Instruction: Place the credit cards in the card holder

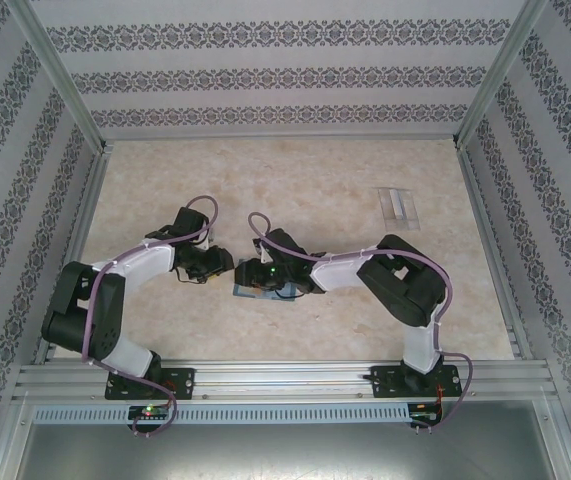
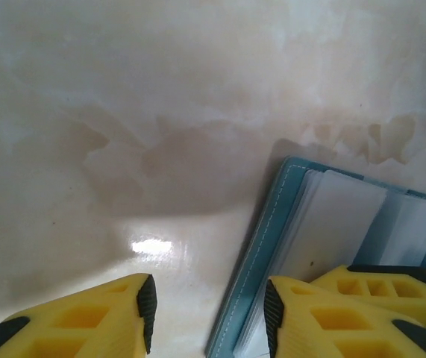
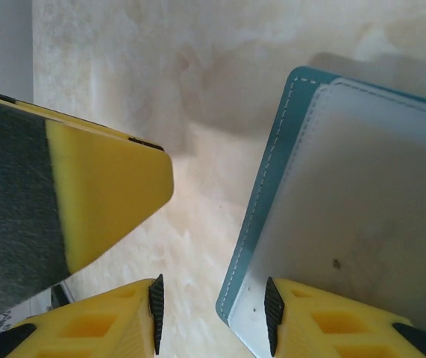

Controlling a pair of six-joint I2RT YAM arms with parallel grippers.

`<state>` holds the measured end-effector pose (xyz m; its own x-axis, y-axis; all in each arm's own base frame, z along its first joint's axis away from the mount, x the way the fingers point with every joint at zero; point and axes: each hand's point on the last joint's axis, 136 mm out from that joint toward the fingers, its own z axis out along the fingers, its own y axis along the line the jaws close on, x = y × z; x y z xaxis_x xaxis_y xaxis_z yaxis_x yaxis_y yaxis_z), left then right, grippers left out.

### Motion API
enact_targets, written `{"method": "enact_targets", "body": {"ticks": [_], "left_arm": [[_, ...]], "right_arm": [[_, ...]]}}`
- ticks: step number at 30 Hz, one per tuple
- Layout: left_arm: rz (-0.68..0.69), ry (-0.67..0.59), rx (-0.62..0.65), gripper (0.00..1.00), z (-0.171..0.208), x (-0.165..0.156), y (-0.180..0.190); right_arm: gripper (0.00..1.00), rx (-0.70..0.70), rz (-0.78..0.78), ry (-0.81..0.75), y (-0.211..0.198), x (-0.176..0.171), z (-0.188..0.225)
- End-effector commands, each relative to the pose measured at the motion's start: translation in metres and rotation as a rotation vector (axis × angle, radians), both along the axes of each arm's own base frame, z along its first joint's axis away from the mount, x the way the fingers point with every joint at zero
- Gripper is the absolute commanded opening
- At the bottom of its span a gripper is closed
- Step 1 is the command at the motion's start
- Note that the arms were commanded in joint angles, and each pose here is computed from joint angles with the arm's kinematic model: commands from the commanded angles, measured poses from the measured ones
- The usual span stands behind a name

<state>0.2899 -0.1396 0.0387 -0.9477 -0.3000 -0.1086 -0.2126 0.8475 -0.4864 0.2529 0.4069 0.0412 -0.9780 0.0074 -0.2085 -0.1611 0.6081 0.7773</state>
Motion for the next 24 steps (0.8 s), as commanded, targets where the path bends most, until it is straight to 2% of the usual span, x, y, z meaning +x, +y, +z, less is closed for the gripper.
{"method": "enact_targets", "body": {"ticks": [1,7,13,18,20,22,23,24], "left_arm": [[-0.021,-0.019,-0.014,0.45,-0.003,0.003,0.0],[-0.016,-0.03,0.022,0.46,-0.006,0.003,0.002],[-0.055,-0.037,0.071,0.52,-0.005,-0.005,-0.003],[-0.069,-0.072,0.129,0.6,0.003,-0.011,0.002],[-0.068,-0.099,0.134,0.62,0.008,-0.011,0.002],[-0.086,-0.121,0.126,0.62,0.014,-0.011,-0.001],[-0.093,-0.126,0.13,0.62,0.017,-0.011,-0.001],[-0.098,-0.127,0.142,0.63,0.02,-0.012,0.0]], "right_arm": [[0.44,0.0,0.0,0.002,-0.005,-0.001,0.007],[0.45,0.032,-0.05,-0.063,-0.029,0.021,0.052],[0.48,-0.094,-0.144,-0.099,-0.092,0.052,0.069],[0.56,-0.434,-0.227,-0.217,-0.174,0.076,0.087],[0.62,-0.503,-0.267,-0.267,-0.201,0.084,0.098],[0.82,-0.577,-0.324,-0.317,-0.23,0.094,0.108],[0.97,-0.607,-0.35,-0.335,-0.242,0.097,0.113],[0.98,-0.64,-0.371,-0.351,-0.255,0.101,0.117]]}}
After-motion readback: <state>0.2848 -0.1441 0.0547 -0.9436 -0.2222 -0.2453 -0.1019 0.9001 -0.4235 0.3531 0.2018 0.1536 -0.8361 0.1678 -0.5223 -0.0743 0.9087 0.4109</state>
